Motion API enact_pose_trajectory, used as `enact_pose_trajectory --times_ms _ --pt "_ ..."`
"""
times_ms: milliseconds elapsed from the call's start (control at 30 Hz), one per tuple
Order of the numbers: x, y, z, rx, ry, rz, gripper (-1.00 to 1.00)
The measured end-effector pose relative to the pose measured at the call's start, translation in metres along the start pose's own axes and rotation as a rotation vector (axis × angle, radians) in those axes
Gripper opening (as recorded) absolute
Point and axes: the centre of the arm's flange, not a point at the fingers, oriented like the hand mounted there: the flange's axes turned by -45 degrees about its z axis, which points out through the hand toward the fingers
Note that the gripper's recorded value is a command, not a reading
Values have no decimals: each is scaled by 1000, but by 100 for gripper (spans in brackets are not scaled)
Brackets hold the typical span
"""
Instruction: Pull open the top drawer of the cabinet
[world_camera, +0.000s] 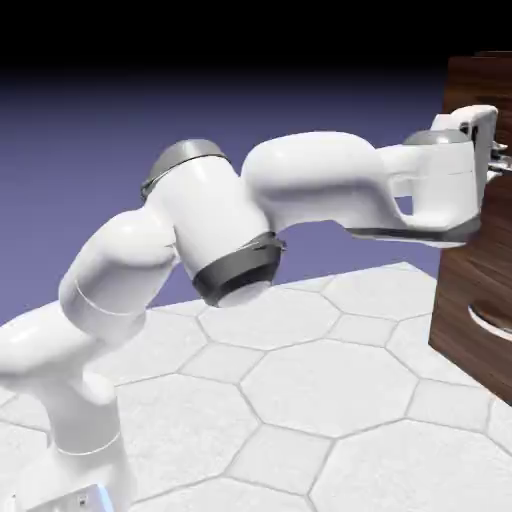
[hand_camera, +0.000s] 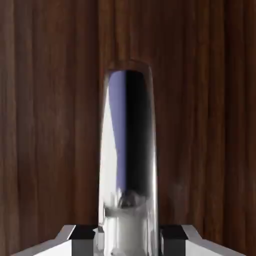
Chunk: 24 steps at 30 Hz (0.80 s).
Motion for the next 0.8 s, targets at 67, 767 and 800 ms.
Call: enact_pose_trajectory --times_ms 67,767,800 --pt "0 0 -15 -1 1 -1 -100" --pt "0 0 -169 0 1 -1 100" --pt "0 0 -169 0 1 -1 100"
